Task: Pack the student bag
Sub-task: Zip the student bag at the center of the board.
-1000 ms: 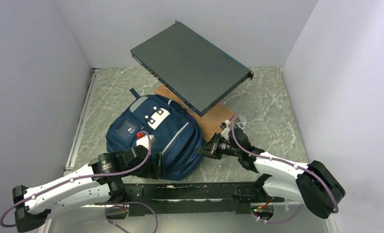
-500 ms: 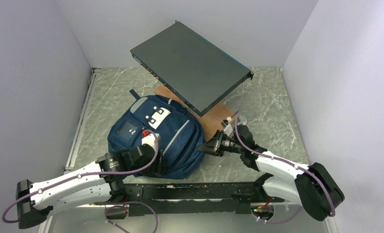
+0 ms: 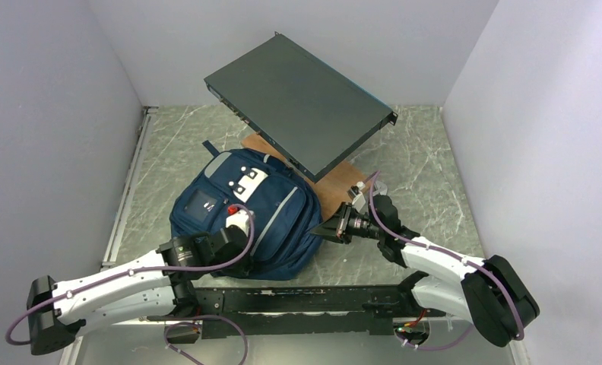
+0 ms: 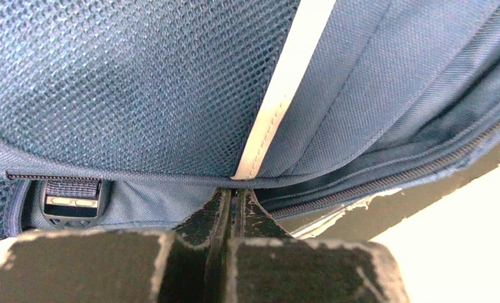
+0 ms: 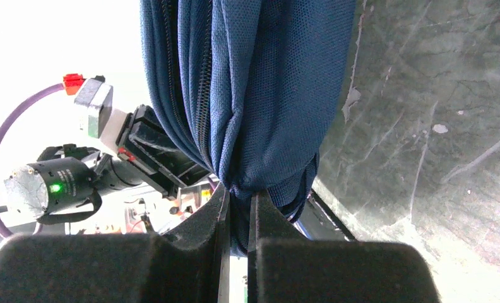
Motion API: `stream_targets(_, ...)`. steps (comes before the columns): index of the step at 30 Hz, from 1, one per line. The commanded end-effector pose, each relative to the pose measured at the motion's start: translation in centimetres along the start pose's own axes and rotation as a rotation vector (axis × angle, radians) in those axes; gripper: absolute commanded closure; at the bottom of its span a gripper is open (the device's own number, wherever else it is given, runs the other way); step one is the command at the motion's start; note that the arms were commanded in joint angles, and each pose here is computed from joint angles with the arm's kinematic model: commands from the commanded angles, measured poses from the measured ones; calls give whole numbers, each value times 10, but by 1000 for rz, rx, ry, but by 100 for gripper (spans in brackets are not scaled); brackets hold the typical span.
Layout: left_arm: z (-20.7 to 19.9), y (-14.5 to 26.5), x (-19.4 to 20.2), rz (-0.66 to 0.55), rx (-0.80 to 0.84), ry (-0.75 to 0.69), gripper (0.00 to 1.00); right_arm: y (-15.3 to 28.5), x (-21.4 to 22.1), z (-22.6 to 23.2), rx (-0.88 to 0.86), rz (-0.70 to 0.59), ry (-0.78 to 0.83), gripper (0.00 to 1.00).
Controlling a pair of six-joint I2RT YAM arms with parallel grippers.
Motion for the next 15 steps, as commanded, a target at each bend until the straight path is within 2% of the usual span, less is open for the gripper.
stream_targets(1,-15,17,-10,-55,126,51,100,10,2,47,-227,16,154,100)
stream_targets(9,-75,31,-35,-161,576,259,100,-4,30,29,-113,-241,353,100)
stream_targets(14,-69,27,-35,-170,534,367,100,-8,32,-8,97,-284,481,100)
stream_targets(15,-66,27,-36,-189,518,379,100,-6,31,-19,174,-269,513,94)
Point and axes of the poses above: each gripper's point midway between its finger pads, its own y axis back along the fingers, its own z axis along the line the jaws close on, x = y × z, the point moved 6 cm from there along y, back along the fingers, and after that the axes turned 4 degrees about -y, right-handed, at the moved point
